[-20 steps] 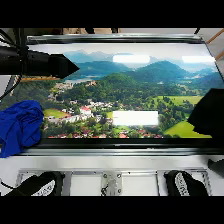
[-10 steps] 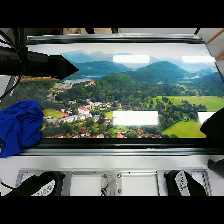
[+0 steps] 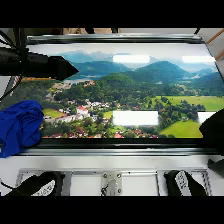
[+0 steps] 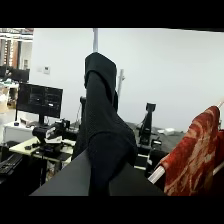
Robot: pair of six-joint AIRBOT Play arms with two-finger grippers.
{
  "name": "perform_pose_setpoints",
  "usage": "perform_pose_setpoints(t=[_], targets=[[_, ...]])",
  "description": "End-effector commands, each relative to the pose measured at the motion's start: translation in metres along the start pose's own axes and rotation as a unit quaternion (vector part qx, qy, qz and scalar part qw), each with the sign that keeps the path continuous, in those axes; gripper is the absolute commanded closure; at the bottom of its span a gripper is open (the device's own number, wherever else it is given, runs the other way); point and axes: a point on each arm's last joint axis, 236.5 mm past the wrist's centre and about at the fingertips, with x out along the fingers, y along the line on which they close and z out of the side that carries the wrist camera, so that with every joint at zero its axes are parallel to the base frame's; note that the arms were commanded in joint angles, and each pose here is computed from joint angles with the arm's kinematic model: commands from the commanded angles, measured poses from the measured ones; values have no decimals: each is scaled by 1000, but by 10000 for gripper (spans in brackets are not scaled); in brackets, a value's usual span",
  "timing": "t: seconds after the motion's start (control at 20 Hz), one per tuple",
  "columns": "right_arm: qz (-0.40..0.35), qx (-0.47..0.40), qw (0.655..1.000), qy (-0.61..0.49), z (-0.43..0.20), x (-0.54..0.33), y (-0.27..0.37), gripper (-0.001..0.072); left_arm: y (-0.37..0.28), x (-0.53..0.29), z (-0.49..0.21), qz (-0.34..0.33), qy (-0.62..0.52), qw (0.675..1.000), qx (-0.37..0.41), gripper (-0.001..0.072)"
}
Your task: Fold the clothes and pants, and hang the long-sleeved shirts on hangers.
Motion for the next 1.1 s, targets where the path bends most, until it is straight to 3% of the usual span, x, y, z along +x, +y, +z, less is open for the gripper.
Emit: perform_pose_setpoints(t=[0.0, 0.05, 0.1, 0.15, 0.2, 0.25, 0.45, 0.6, 0.65, 0.75, 0.8, 0.9, 1.05], targets=[[3, 6, 1000, 19, -9, 0, 1, 692, 0, 0, -1, 0, 2, 1000, 0, 681], [4, 7, 1000, 17, -7, -1, 1, 683, 0, 0, -1, 0, 2, 1000, 0, 681], [10, 8, 1000, 12, -4, -2, 3, 596, 0, 0, -1, 0, 2, 1000, 0, 681], [19, 9, 1000, 4, 2, -4, 6, 334, 0, 0, -1, 0, 2, 1000, 0, 681], [29, 11, 1000, -5, 8, -6, 9, 126, 0, 0, -1, 0, 2, 1000, 0, 681], [42, 13, 999, -16, 16, -9, 13, 80, 0, 0, -1, 0, 2, 1000, 0, 681], [169, 24, 980, -105, 74, -43, 58, 81, 0, 0, -3, 0, 6, 1000, 0, 681], [369, 51, 907, -198, 124, -116, 128, 82, 0, 0, -5, -1, 11, 1000, 0, 681], [454, 72, 861, -216, 134, -153, 152, 90, 0, 0, -5, -1, 11, 1000, 0, 681], [615, 126, 753, -197, 132, -224, 187, 311, 0, 0, -5, -1, 11, 1000, 0, 681], [687, 151, 692, -162, 122, -256, 199, 363, 0, 0, -5, -1, 11, 1000, 0, 681], [780, 189, 593, -63, 97, -302, 220, 363, 0, 0, -5, -1, 11, 1000, 0, 681], [866, 128, 481, 48, 46, -384, 264, 363, -1, 0, -6, -2, 11, 1000, 0, 681]])
